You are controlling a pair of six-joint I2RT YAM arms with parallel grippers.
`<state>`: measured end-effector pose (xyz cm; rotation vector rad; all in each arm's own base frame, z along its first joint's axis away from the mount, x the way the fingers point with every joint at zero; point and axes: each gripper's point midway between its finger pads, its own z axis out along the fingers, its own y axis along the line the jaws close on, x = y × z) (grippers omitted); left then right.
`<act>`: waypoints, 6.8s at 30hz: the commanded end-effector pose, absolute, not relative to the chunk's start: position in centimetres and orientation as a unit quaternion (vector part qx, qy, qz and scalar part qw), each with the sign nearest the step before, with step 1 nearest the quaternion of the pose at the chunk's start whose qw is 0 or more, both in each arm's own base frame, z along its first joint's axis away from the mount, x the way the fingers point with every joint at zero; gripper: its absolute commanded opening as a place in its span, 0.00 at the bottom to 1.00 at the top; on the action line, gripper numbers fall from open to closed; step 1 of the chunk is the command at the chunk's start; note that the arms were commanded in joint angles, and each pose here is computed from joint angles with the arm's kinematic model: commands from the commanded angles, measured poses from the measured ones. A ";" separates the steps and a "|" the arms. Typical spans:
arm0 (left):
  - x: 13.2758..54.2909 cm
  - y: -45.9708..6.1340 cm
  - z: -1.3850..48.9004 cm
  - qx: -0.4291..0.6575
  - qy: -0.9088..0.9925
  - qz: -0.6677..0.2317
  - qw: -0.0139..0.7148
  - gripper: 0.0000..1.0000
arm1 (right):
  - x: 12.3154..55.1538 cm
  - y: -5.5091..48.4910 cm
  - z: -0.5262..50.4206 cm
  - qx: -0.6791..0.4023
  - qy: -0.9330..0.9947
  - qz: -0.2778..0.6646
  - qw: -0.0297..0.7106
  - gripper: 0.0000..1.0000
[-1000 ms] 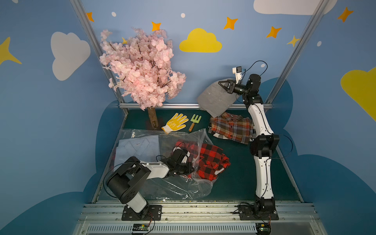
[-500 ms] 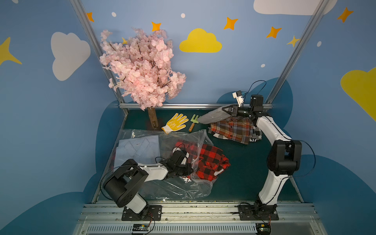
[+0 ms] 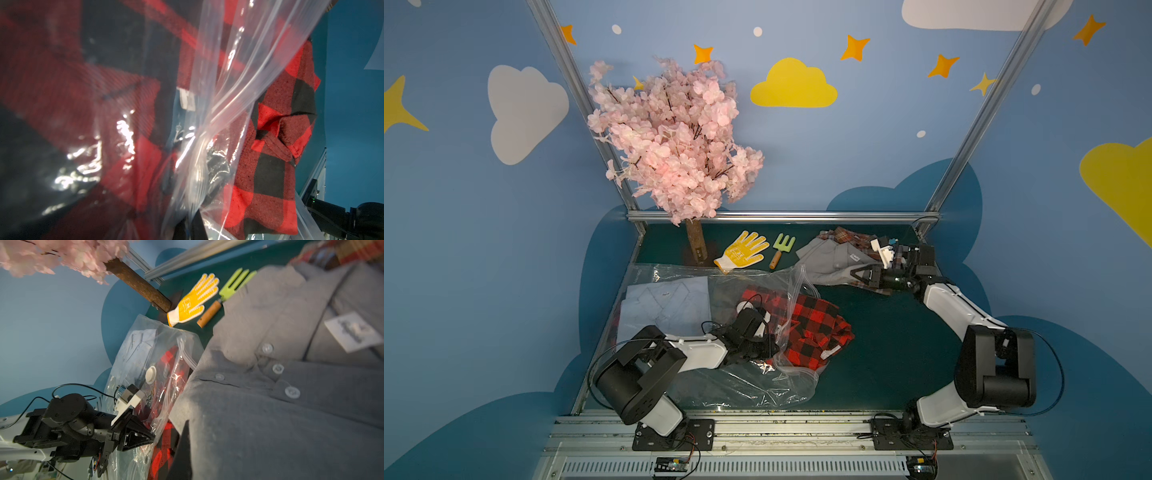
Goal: Take the shirt out of the vacuum bag
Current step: Place the shirt at the center of the board, then adjust the shirt at the center of the board, then take out the shirt from the vacuum bag.
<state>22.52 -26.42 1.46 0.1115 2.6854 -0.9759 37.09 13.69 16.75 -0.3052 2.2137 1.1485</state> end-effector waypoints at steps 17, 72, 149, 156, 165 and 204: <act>18.1 -23.0 -3.7 0.031 0.964 -0.260 0.055 0.03 | 31.1 7.8 8.0 0.192 0.881 0.405 0.154 0.71; 18.6 -23.3 -3.2 0.035 0.963 -0.262 0.058 0.03 | 37.7 4.5 1.0 0.277 0.918 0.240 0.154 0.63; 18.2 -23.1 -4.0 0.030 0.965 -0.259 0.042 0.03 | 51.6 -7.7 11.5 0.292 0.863 0.340 0.232 0.55; 18.5 -23.6 -2.5 0.039 0.961 -0.268 0.055 0.03 | 48.8 -10.8 13.3 0.330 0.860 0.292 0.256 0.64; 19.2 -24.5 0.5 0.068 0.957 -0.270 0.085 0.03 | 43.0 -8.6 16.5 0.310 0.868 0.278 0.270 0.67; 20.3 -25.1 11.6 0.149 0.896 -0.322 0.269 0.04 | 18.0 17.3 4.3 0.135 0.930 0.335 0.064 0.67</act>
